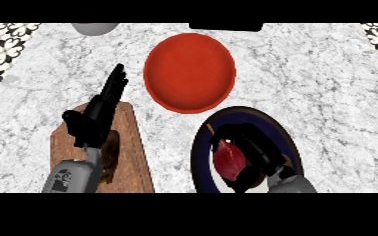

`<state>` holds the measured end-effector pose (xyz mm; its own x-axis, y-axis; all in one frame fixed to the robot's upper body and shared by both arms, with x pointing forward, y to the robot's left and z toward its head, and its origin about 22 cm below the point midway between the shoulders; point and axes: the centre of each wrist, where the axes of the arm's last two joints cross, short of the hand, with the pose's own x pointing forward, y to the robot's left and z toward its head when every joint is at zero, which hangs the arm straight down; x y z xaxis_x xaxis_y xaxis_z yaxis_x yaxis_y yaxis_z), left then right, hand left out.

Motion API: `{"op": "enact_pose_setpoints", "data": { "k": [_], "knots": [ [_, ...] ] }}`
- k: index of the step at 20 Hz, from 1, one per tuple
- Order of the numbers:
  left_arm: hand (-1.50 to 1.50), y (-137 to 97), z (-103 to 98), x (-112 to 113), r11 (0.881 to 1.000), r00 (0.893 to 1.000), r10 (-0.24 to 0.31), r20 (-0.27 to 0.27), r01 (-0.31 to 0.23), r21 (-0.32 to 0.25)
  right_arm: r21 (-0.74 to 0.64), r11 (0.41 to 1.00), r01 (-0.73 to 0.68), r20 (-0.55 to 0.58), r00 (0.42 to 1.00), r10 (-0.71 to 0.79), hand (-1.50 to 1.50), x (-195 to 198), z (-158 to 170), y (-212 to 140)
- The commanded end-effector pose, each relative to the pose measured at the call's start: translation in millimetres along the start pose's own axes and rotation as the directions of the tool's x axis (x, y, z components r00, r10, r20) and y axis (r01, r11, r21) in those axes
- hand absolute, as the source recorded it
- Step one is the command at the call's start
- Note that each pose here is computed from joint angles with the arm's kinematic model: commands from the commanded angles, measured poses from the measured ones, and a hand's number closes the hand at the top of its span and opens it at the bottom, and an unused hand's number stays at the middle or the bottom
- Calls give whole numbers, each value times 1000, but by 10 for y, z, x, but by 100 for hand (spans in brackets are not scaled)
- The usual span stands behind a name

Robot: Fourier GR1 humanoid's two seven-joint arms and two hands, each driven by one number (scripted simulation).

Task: Pick the pear from the plate and place it in the bowl

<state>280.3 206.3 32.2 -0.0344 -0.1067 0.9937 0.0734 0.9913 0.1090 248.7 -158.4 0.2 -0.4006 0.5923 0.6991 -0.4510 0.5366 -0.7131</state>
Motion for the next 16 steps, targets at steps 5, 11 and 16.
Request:
{"op": "enact_pose_setpoints", "data": {
  "k": [5, 11, 16],
  "knots": [
    [0, -12, 20, -95, 1000, 1000, -2, -8, 2, 20, -141, 955, 261, 336, 920, -202, 150, 1338, -149, 439],
    [0, 46, 20, -58, 1000, 1000, -4, -27, 4, 14, -282, 938, 203, 359, 929, -93, 150, 2117, 5, 314],
    [0, 69, 51, -67, 1000, 1000, -6, -25, 6, 17, -361, 924, 124, 259, 965, -28, 150, 2464, -179, 85]
  ]
}}
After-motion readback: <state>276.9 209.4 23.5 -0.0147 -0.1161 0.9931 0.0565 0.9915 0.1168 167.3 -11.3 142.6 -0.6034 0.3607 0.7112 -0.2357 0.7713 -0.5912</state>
